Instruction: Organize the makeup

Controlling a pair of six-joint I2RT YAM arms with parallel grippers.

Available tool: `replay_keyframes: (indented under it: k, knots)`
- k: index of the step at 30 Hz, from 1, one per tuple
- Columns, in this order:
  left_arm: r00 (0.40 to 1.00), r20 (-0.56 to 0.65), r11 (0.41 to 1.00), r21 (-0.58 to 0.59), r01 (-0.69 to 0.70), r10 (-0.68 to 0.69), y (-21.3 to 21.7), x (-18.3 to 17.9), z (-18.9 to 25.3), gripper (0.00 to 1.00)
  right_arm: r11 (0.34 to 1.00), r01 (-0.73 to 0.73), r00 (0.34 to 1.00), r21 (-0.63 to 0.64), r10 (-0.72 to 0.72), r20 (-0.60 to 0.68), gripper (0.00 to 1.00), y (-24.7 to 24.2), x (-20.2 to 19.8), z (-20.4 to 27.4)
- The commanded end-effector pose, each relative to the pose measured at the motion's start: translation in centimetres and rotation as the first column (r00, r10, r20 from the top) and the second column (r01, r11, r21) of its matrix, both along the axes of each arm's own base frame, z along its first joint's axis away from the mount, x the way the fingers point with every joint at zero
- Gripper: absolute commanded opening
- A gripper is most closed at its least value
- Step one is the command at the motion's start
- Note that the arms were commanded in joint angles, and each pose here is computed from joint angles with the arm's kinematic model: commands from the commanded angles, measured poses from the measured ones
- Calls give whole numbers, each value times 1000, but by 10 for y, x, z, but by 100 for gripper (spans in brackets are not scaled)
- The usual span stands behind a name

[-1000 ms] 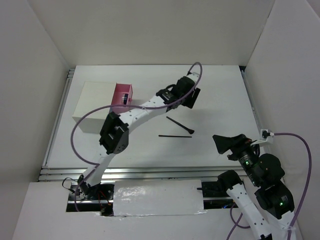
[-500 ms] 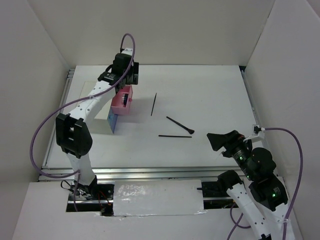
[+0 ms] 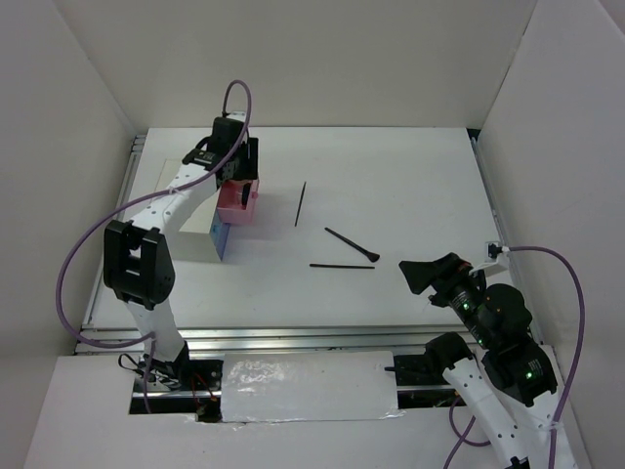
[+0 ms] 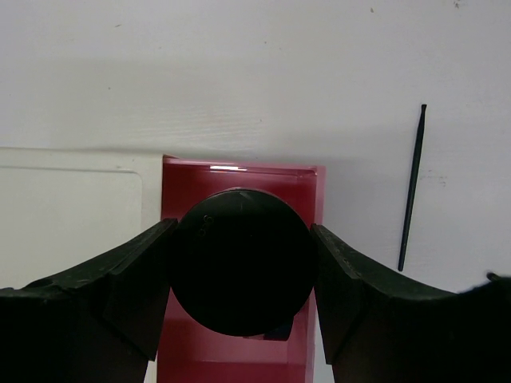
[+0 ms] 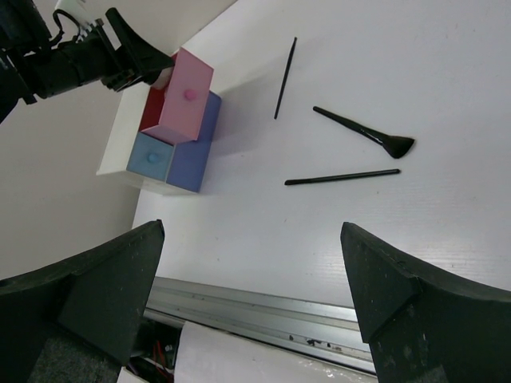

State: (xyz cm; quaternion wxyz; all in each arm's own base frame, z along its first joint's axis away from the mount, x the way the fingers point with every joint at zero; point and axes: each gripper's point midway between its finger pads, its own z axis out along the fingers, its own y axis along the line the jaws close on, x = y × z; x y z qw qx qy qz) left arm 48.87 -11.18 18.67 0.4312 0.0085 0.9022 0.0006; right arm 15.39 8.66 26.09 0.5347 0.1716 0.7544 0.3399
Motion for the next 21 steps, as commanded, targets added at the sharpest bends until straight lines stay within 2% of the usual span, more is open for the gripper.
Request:
replay_keyframes:
  k: [1,4,7,10,12,21]
  knots:
    - [997,71,999,-37,-9,11,1,0,28,41,1000,-7,999,18,6,38,100,3,3,11]
    - [997,78,999,-32,-16,18,4,-3,32,51,1000,-12,999,17,12,34,100,4,4,10]
    - [996,88,999,-38,-13,17,5,-4,37,74,1000,-17,999,21,16,35,100,5,4,10]
    - [996,89,999,-41,-18,22,6,-5,40,85,1000,-19,999,24,18,36,100,6,4,10]
    - [996,91,999,-45,-18,23,6,-6,43,98,999,-22,999,26,21,35,100,6,4,10]
    - [992,122,998,-67,-13,21,6,-13,58,99,1000,-16,999,27,15,41,100,5,3,12]
